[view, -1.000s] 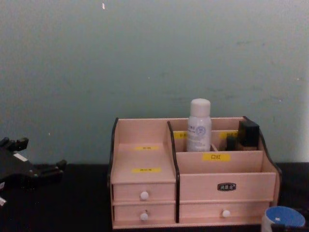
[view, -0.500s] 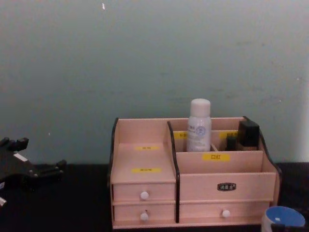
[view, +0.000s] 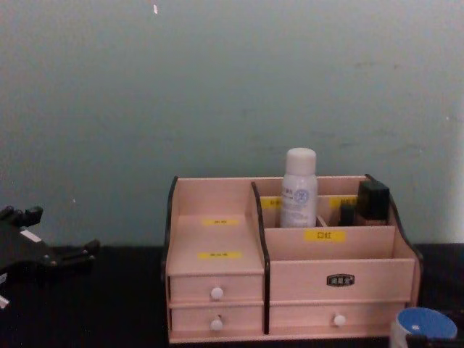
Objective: Pick up the facial cleanser and watermelon frost from the table and place them into the tiered storage box.
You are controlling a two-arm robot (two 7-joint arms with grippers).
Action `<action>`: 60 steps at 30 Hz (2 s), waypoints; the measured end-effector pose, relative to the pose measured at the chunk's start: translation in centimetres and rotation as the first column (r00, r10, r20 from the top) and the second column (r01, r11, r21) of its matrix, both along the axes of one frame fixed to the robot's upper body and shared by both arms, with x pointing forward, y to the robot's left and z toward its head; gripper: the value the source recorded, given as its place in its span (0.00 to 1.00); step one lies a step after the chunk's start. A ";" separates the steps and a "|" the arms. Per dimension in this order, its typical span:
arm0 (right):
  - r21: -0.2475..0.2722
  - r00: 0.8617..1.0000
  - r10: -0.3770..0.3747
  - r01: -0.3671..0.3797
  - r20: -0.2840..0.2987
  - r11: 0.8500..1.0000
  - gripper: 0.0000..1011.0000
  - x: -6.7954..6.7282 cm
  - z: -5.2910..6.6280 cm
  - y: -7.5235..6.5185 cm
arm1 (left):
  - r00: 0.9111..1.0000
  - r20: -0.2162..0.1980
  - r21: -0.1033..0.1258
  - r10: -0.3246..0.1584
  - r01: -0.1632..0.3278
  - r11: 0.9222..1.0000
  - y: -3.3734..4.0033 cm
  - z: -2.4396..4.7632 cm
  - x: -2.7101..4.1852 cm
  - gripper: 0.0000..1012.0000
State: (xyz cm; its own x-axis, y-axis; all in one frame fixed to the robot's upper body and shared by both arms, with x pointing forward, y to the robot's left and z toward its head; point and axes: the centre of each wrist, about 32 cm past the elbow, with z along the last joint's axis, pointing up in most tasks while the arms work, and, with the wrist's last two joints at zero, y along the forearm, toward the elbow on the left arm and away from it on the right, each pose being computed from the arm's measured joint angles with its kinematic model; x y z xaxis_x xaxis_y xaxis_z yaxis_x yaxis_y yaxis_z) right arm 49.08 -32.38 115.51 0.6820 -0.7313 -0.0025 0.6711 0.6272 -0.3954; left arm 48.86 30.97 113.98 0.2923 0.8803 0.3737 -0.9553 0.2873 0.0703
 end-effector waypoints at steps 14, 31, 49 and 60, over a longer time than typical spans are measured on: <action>0.030 0.994 0.107 -0.108 0.014 0.994 0.71 0.7 2.1 1.2 | 1.000 0.000 0.000 0.000 0.000 1.000 0.00 0.00 0.00 0.99; 0.033 0.972 0.223 -0.226 0.068 0.974 0.71 4.4 5.3 4.6 | 1.000 0.000 0.000 0.000 0.000 1.000 0.00 0.00 0.00 0.99; 0.037 0.956 0.276 -0.281 0.099 0.959 0.71 8.6 7.1 8.2 | 1.000 0.000 0.000 0.000 0.000 1.000 0.00 0.00 0.00 0.99; 0.045 0.951 0.291 -0.297 0.106 0.954 0.71 10.6 7.8 9.9 | 1.000 0.000 0.000 0.000 0.000 1.000 0.00 0.00 0.00 0.99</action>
State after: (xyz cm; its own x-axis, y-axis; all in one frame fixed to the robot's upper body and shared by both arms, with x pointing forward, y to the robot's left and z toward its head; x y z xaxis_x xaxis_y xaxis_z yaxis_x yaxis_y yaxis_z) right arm 59.71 -22.44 123.31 0.8656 -0.4993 0.0373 0.4871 0.8226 -0.2932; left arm 48.86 30.97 113.98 0.2923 0.8803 0.3737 -0.9553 0.2873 0.0703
